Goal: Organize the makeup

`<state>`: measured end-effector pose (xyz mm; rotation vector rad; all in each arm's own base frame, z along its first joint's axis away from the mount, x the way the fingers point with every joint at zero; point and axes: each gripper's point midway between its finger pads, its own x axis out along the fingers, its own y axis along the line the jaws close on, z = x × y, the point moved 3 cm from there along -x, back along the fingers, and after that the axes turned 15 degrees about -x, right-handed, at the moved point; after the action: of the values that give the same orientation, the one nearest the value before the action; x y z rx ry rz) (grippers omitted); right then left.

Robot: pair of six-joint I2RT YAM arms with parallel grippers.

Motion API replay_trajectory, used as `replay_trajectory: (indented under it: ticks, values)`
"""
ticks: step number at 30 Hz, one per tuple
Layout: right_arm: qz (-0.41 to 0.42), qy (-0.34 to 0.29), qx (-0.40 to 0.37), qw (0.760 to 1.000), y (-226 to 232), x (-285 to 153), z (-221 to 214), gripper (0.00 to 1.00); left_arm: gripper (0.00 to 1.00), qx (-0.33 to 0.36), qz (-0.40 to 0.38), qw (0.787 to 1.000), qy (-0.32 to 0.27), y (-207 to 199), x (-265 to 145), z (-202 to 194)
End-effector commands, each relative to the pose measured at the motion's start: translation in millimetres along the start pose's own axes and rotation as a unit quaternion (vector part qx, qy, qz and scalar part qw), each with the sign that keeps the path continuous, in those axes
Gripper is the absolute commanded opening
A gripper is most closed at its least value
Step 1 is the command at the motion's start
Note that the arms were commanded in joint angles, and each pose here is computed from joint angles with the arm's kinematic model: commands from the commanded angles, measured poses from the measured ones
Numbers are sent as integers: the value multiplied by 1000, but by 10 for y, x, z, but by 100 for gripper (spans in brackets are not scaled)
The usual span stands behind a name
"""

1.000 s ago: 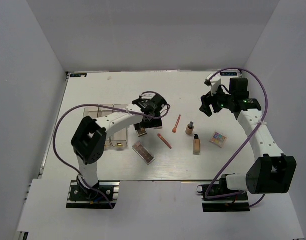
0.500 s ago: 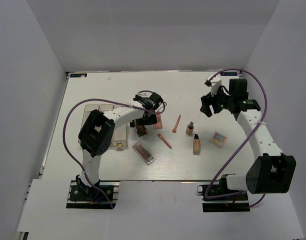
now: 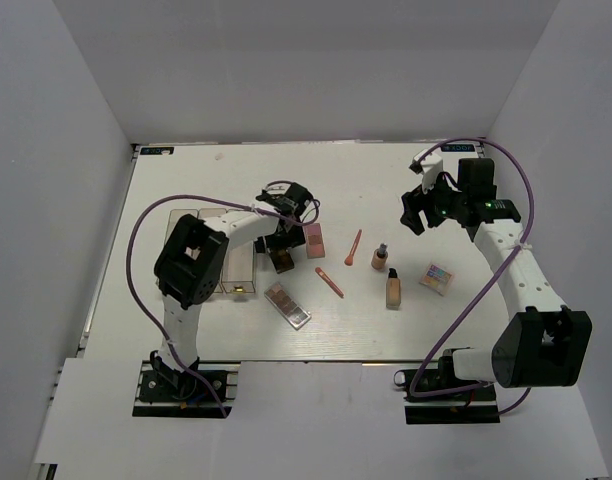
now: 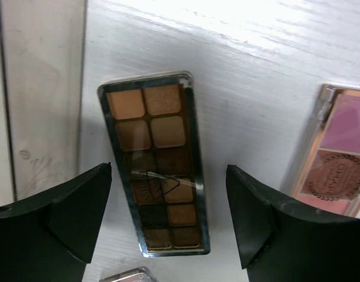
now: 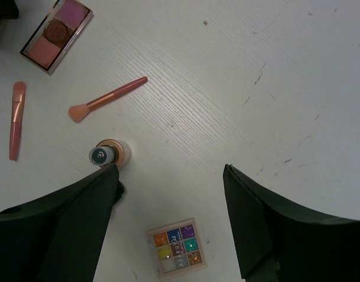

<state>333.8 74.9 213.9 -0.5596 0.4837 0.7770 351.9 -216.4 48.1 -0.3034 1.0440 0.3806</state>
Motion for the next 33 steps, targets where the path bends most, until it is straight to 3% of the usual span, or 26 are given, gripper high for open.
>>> replay_trajectory:
  ticks: [1, 11, 17, 25, 28, 33]
  values:
    - [-11, -5, 1, 1000, -55, 20, 13, 78, 87, 1, -18, 1000, 18, 2, 20, -109]
    - [-14, -4, 2, 1000, -74, 18, 20, 78, 57, 8, -41, 998, 46, 5, 58, -345]
    - [-12, -6, 1, 1000, -58, 21, 25, 78, 36, 8, -87, 995, 41, -111, -80, -272]
    - [-8, -6, 4, 1000, -20, 7, 3, 78, 10, -4, -196, 979, -52, -346, -907, 539]
    - [-6, -6, 5, 1000, -1, 14, -6, 78, 8, -15, -193, 978, -77, -167, -1064, 819]
    - [-7, -4, 6, 1000, 12, 6, -28, 78, 8, -44, -155, 981, -104, 457, -1085, 1185]
